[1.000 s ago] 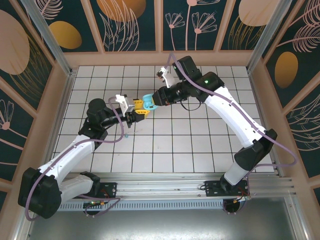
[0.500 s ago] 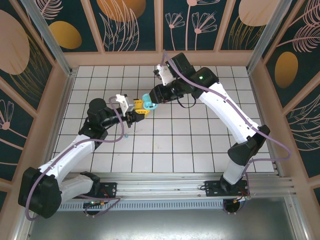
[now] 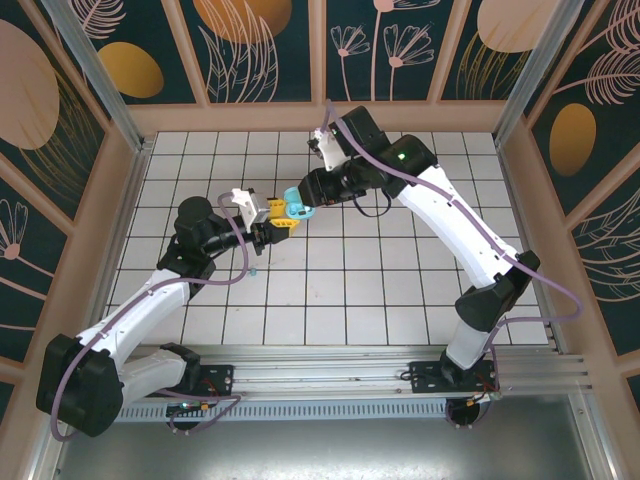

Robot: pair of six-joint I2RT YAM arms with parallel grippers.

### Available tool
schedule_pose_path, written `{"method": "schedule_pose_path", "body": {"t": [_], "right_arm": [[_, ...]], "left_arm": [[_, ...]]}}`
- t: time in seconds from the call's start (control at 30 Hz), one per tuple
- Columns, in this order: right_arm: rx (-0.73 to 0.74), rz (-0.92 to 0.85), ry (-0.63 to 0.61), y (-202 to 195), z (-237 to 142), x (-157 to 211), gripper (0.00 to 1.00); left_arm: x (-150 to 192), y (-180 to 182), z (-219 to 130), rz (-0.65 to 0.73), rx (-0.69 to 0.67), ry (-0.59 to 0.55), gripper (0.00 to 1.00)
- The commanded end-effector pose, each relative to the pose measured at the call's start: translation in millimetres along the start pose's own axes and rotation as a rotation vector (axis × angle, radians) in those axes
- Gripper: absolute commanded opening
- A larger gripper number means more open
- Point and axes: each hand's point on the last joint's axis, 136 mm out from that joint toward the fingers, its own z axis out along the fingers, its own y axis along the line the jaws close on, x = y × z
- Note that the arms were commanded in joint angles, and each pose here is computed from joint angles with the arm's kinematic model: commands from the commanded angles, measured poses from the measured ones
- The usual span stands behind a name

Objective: Insert the wireless bluetooth earbuds into the charging case

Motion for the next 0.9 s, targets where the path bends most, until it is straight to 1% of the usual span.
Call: {"method": "schedule_pose_path", "body": {"t": [0.0, 0.2, 0.27, 0.43, 0.57, 0.7, 0.87], "right_arm": [[-0.003, 0.008, -0.015, 7, 5, -5, 0.39], [-0.006, 0.0, -0.011, 10, 3, -2, 0.24], [-0.013, -0.006, -0.011, 12, 2, -2, 0.21], [-0.038, -0.025, -0.003, 15, 4, 3, 0.18], [-0.038, -0.026, -0.033, 15, 1, -1, 0.18], [0.05, 0.022, -0.105, -10, -6, -11, 0.18], [0.067, 0.129, -0.228, -43, -21, -17, 0.19]], "left_arm": [[-19, -6, -1, 0.066, 0.03, -0.042, 0.2], [-18, -5, 1, 0.061, 0.028, -0.04, 0.2], [-18, -4, 1, 0.061, 0.026, -0.04, 0.2], [-17, -4, 1, 0.057, 0.023, -0.04, 0.2], [-17, -3, 1, 0.051, 0.019, -0.039, 0.2], [-7, 10, 4, 0.033, -0.038, -0.001, 0.2], [1, 19, 7, 0.016, -0.072, 0.024, 0.2]]}}
